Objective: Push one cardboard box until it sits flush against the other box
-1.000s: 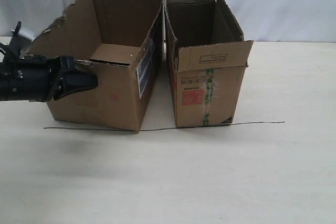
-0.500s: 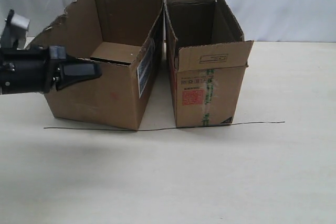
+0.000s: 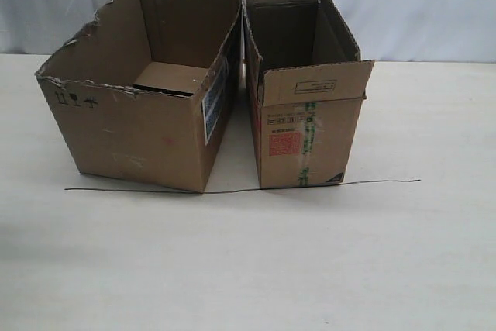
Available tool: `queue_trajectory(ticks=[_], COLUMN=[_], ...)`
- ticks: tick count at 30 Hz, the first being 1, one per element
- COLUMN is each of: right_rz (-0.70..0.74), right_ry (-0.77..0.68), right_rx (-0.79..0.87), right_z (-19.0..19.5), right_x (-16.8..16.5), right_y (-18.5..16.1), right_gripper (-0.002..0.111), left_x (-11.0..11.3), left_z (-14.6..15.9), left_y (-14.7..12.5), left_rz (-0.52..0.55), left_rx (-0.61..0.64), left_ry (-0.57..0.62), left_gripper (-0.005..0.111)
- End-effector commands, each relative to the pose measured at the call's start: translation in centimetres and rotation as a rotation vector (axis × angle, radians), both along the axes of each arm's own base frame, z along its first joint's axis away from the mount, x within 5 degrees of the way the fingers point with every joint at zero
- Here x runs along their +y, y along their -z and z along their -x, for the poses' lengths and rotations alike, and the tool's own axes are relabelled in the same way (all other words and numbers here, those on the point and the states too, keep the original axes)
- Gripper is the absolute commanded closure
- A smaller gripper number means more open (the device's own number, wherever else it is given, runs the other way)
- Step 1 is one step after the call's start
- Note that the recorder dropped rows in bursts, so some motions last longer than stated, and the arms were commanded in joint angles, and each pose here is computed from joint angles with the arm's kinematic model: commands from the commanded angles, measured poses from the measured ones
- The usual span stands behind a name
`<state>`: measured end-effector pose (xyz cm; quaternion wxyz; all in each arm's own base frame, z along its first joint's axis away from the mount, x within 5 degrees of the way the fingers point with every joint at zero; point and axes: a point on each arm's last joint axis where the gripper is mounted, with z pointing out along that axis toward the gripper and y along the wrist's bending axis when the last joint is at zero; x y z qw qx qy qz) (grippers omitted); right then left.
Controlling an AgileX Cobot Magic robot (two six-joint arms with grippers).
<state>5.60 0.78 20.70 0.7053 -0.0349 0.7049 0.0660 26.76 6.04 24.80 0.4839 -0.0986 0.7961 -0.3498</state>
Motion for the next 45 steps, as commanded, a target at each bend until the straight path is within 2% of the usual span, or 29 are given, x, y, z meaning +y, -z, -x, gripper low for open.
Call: queue_trajectory(ticks=[1,8,14,17,24,37,45], right_rz=[0.001,0.001,0.001,0.001,0.001,0.001,0.001], right_ry=[-0.005,-0.005,-0.005,-0.005,-0.005,-0.005,-0.005], right_rx=[-0.005,-0.005,-0.005,-0.005,-0.005,-0.005,-0.005], right_z=[0.0,0.0,0.0,0.0,0.0,0.0,0.0], right_x=[0.0,0.0,0.0,0.0,0.0,0.0,0.0], right_y=[0.1,0.1,0.1,0.1,0.1,0.1,0.1], right_gripper=[0.103,0.103,0.103,0.103,0.103,0.103,0.103], left_x=[2.5,3.6,4.0,2.9,-0.6,-4.6,-4.6], left_z=[-0.9,-3.2,-4.8,-5.7,-7.8,-8.4,-8.6], left_y=[2.8,6.1,8.1,9.1,9.6,9.4,9.6], left_rz=[0.026,0.106,0.197,0.231,0.222,0.235,0.222], left_rx=[0.082,0.156,0.171,0.184,0.189,0.211,0.22], left_ry=[-0.075,-0.032,-0.003,0.055,0.183,0.291,0.265], left_gripper=[0.107,0.107,0.107,0.107,0.107,0.107,0.107])
